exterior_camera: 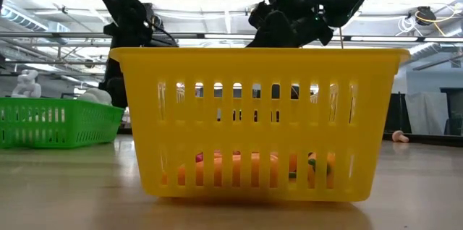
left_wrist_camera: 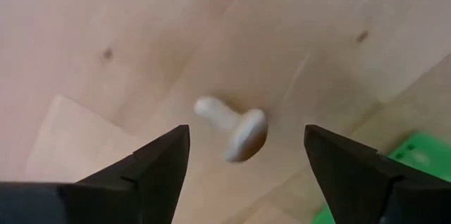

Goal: Sort produce into baskets
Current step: Put the brown mushroom into the blue basket

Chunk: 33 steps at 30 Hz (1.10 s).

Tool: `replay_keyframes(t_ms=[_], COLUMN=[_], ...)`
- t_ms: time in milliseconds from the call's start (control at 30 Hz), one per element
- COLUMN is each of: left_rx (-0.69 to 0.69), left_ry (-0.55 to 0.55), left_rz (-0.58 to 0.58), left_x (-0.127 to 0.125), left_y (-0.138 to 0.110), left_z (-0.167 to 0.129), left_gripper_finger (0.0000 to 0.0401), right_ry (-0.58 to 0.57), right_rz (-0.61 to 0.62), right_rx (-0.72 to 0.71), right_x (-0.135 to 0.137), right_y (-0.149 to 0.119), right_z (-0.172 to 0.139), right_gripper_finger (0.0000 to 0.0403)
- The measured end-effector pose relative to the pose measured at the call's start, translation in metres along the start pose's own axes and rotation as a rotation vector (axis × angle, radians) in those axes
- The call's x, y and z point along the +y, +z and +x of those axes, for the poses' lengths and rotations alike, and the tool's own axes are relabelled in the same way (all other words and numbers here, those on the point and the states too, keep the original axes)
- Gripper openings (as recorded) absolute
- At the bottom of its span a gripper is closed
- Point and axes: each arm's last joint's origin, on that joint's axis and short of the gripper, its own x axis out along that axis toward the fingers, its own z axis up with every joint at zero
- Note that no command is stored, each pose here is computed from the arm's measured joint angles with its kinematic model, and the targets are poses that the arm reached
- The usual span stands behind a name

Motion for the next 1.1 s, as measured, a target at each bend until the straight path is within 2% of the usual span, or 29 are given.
replay_keyframes(t_ms=[267, 600, 1100], left_rx=[0.017, -0.01, -0.054], left_ry=[0.002, 0.012, 0.043], left_rz=[0.001, 0.069, 0.107], left_x=[0.002, 0.002, 0.003], left_y=[-0.01, -0.009, -0.007], left_z=[0.018, 0.02, 0.017], left_gripper_finger=[0.0287, 0.0279, 0.0118], right_ry=[0.0, -0.001, 0.0], right_rz=[0.005, 0.009, 0.049], right_rx=[-0.001, -0.01, -0.012], right_x=[0.0, 0.0, 0.0], right_y=[0.0, 0.001, 0.001], right_z=[0.0, 0.0, 0.0], right_gripper_finger=[0.0164, 0.0164, 0.0164])
